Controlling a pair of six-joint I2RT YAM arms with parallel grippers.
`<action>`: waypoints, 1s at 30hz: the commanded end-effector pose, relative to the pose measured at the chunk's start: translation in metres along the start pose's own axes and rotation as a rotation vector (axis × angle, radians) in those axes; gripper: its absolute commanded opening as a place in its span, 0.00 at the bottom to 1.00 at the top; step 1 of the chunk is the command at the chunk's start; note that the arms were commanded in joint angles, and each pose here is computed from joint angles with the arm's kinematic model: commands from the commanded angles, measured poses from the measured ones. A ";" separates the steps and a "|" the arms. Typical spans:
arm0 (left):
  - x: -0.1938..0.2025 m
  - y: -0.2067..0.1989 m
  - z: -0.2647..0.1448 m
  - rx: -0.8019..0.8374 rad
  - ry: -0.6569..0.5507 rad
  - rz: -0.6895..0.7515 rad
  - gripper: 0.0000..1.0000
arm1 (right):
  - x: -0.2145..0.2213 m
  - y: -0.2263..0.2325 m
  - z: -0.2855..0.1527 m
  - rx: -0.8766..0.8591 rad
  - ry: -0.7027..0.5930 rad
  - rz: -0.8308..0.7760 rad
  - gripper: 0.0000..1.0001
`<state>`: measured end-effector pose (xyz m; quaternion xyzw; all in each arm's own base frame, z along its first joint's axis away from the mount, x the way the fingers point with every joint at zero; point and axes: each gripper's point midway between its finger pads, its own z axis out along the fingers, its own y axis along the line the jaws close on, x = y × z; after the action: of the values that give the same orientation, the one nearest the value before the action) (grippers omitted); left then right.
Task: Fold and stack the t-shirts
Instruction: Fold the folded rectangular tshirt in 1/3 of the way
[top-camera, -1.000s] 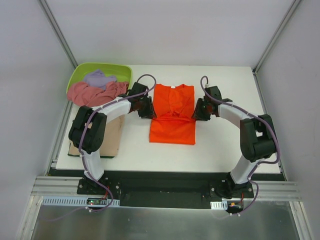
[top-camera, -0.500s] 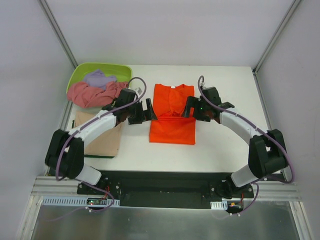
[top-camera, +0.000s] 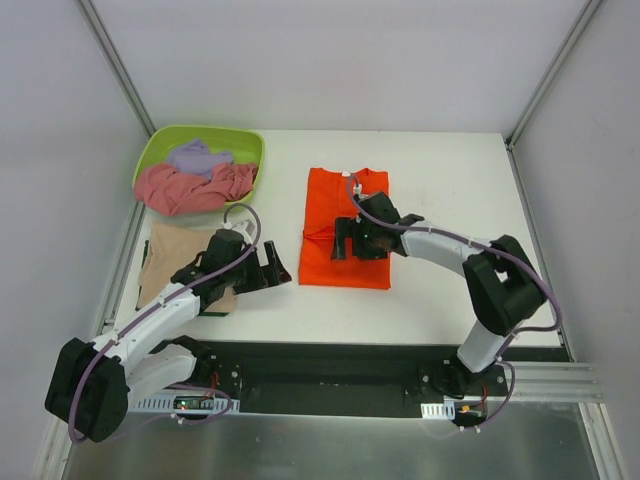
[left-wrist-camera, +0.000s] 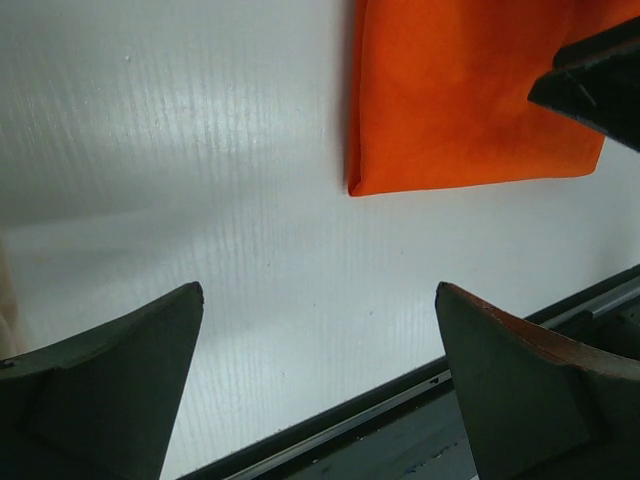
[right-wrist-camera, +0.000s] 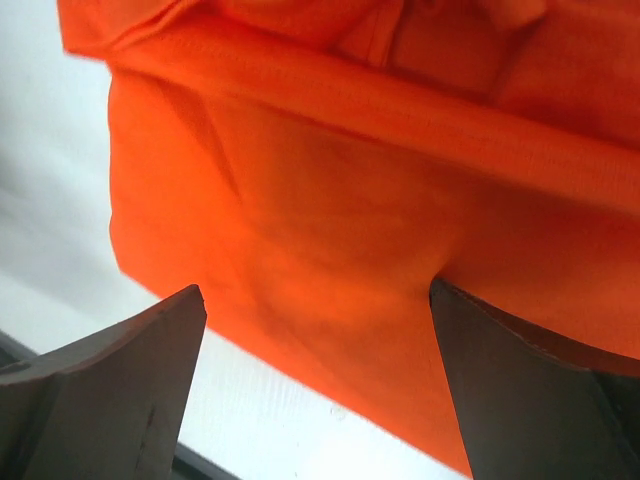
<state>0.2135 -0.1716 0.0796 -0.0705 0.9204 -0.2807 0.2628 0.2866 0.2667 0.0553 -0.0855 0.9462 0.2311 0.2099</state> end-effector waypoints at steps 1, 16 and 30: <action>0.003 0.004 -0.002 0.010 -0.019 -0.019 0.99 | -0.063 0.014 0.008 0.010 -0.166 -0.018 0.96; 0.009 0.006 -0.005 0.022 -0.024 -0.026 0.99 | -0.154 0.017 0.001 -0.053 -0.298 -0.045 0.96; -0.006 -0.017 0.041 0.081 0.062 -0.050 0.92 | -0.025 -0.037 -0.081 0.038 -0.321 0.021 0.96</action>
<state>0.2141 -0.1829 0.0478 -0.0828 0.9286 -0.2896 0.2168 0.3192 0.2159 0.1427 -0.0493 0.8942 0.2349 0.3778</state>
